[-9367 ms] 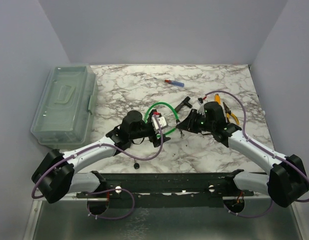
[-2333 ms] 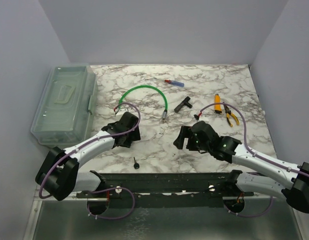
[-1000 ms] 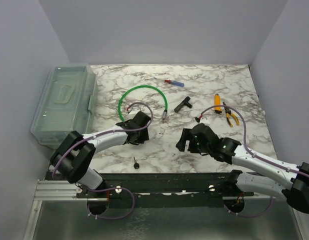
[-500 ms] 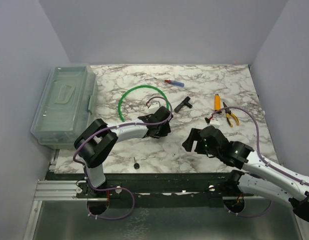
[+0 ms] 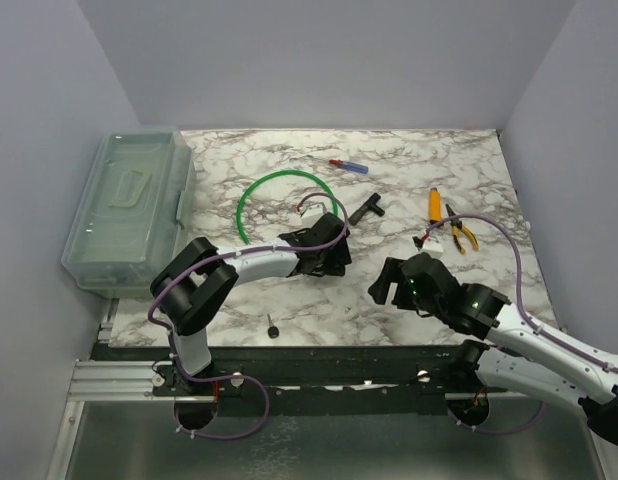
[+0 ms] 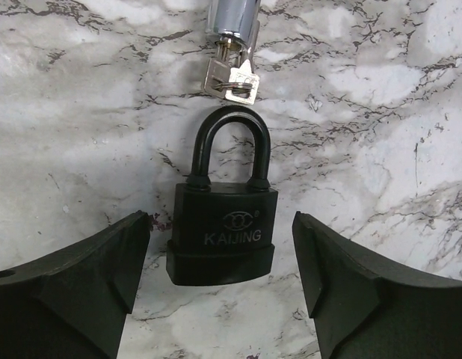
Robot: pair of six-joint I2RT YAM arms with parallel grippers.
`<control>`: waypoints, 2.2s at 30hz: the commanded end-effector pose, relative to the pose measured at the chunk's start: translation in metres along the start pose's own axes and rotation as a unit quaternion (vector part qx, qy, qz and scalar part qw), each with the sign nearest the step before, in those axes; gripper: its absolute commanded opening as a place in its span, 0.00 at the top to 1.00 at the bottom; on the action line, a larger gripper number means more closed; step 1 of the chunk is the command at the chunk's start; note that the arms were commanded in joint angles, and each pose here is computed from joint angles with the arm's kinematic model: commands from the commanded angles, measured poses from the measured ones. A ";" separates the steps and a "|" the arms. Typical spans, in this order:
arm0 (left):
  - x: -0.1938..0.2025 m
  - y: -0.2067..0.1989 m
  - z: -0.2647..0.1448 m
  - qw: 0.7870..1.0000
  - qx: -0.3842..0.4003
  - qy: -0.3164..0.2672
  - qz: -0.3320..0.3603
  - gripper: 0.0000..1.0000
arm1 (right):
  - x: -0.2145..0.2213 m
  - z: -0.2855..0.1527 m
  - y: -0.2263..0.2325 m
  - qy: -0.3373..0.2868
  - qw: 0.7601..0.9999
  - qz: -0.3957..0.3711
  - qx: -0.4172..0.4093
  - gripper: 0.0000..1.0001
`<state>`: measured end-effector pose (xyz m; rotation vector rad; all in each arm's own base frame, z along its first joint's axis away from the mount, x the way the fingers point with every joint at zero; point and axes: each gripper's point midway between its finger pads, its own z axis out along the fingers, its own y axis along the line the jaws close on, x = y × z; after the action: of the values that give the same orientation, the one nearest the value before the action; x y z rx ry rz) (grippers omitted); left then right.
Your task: Unlock with the key
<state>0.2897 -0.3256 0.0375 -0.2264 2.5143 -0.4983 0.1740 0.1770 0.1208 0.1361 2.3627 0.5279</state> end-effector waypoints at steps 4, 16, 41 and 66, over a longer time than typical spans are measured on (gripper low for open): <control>0.034 0.010 -0.004 0.998 0.002 0.062 0.021 0.15 | -0.006 0.000 0.005 -0.003 1.000 0.007 0.003 0.17; -0.049 0.024 -0.112 0.989 -0.013 -0.049 0.139 0.10 | 0.010 0.023 0.038 0.057 0.998 -0.009 -0.034 0.22; -0.165 0.209 -0.253 0.907 -0.256 -0.333 0.024 0.15 | 0.140 0.113 0.202 0.196 0.958 -0.207 0.006 0.30; -0.165 0.216 -0.256 0.908 -0.250 -0.336 0.008 0.17 | 0.184 0.124 0.179 0.222 0.929 -0.280 0.100 0.52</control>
<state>0.2723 -0.0081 0.2340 -0.4671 1.9063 0.2403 0.1090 0.4469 0.0193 -0.6104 2.7134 0.2149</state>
